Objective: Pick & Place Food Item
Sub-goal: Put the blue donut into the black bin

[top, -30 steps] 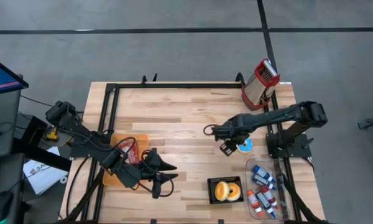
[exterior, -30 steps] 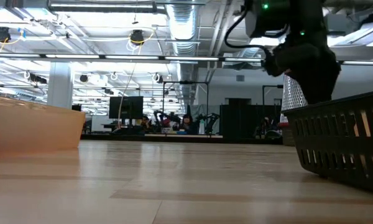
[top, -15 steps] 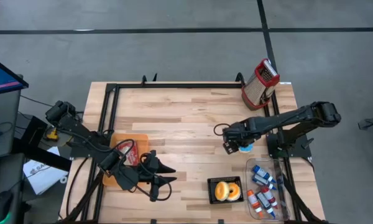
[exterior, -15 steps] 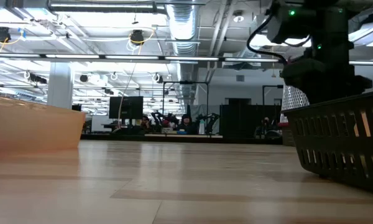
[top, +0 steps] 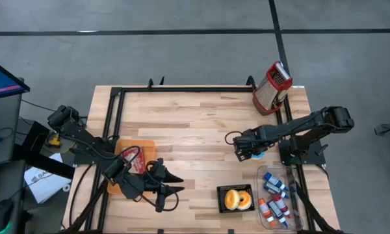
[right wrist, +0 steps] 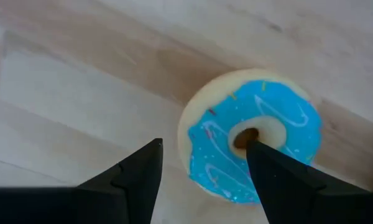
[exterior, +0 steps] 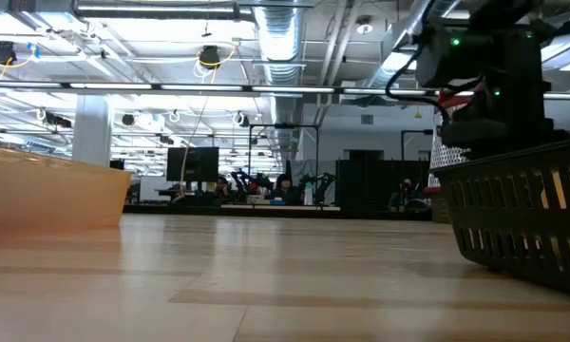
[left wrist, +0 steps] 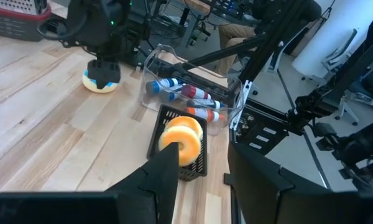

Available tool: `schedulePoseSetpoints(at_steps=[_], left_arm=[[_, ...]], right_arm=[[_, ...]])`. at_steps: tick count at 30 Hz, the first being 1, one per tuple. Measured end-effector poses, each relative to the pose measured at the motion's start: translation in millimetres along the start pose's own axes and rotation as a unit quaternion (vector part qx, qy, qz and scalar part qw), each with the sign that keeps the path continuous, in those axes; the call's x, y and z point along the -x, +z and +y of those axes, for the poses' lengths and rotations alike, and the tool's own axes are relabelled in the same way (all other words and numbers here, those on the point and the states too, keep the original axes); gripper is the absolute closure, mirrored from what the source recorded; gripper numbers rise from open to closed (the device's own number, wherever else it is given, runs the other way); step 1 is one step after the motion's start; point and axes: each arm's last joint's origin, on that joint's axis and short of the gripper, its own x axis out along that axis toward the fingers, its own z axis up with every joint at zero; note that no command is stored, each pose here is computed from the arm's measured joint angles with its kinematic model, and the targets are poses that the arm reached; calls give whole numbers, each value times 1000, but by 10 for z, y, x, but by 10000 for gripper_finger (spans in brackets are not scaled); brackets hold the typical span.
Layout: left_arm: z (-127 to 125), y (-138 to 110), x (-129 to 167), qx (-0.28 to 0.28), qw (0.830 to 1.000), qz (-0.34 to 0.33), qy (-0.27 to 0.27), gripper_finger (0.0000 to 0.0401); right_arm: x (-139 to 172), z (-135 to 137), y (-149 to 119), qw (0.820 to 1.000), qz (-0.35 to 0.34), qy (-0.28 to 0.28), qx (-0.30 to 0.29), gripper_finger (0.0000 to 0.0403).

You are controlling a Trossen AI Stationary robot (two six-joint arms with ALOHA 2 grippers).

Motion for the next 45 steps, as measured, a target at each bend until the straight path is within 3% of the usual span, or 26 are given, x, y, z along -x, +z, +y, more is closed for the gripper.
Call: schedulePoseSetpoints(at_steps=[16, 25, 31, 34, 39, 41, 45], left_arm=[[-4, 5, 0, 8, 1000, -2, -2, 266], [-6, 9, -1, 17, 1000, -4, -3, 266], [-5, 10, -1, 18, 1000, -4, -2, 266], [-5, 10, -1, 19, 1000, -4, -2, 266], [-5, 10, -1, 21, 1000, -4, -2, 266], [-5, 10, -1, 21, 1000, -4, -2, 266], [-4, 11, -1, 20, 1000, -5, -1, 266]], right_arm=[[-192, -30, -65, 1000, -6, 25, -9, 189], [-184, 31, -164, 999, -35, 33, 3, 289], [79, 178, -238, 988, -76, 134, 19, 334], [387, 268, -287, 965, -120, 235, 8, 335], [936, 313, -526, 877, -191, 438, -43, 327], [1039, 314, -671, 853, -198, 480, -60, 323], [1067, 407, -1016, 823, -178, 533, -86, 314]])
